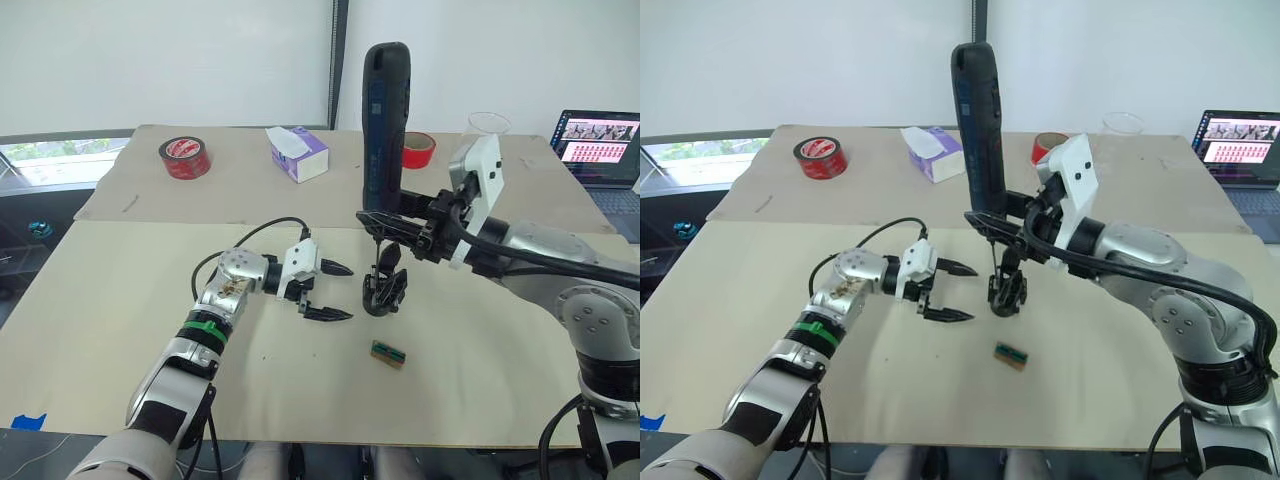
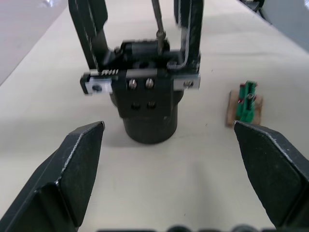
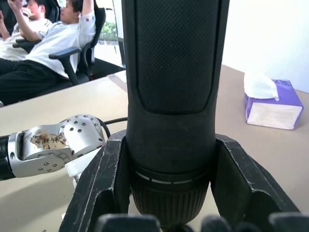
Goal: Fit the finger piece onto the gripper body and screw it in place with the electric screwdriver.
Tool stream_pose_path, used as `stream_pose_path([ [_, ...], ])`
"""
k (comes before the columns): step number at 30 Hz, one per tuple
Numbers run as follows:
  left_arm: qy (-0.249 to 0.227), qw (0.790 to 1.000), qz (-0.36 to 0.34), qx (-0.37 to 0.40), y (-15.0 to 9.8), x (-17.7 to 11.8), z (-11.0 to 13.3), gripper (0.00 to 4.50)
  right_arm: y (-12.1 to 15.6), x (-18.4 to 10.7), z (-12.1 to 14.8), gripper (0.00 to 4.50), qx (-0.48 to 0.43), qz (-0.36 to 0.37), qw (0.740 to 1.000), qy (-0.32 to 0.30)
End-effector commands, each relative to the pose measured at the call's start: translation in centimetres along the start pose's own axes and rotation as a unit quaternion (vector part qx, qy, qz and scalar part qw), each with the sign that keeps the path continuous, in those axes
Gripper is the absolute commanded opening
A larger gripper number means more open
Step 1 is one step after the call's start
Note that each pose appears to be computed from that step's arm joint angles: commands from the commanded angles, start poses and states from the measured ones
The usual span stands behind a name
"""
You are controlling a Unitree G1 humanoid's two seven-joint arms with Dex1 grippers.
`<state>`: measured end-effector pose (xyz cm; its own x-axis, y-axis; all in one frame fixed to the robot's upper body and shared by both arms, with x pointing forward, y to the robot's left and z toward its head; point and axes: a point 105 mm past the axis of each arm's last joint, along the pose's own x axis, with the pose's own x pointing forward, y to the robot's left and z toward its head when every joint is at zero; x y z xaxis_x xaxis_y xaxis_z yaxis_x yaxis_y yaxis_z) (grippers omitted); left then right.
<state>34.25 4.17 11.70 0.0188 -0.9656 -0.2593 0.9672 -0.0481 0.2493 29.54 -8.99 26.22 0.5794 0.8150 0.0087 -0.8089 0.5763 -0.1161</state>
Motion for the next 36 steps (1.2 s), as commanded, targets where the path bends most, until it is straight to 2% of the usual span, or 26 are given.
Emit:
stream_pose_path([
  [1, -0.009, 1.0, 0.0, 0.029, 0.67, 0.12, 1.44, 4.5, 0.31, -0.37, 1.89, 1.9, -0.025, 0.005, 0.999, -0.029],
  [36, -0.019, 0.999, -0.013, 0.044, 0.34, 0.88, 2.02, 4.5, 0.06, -0.94, 1.33, 1.9, -0.025, -0.006, 1.0, -0.016],
])
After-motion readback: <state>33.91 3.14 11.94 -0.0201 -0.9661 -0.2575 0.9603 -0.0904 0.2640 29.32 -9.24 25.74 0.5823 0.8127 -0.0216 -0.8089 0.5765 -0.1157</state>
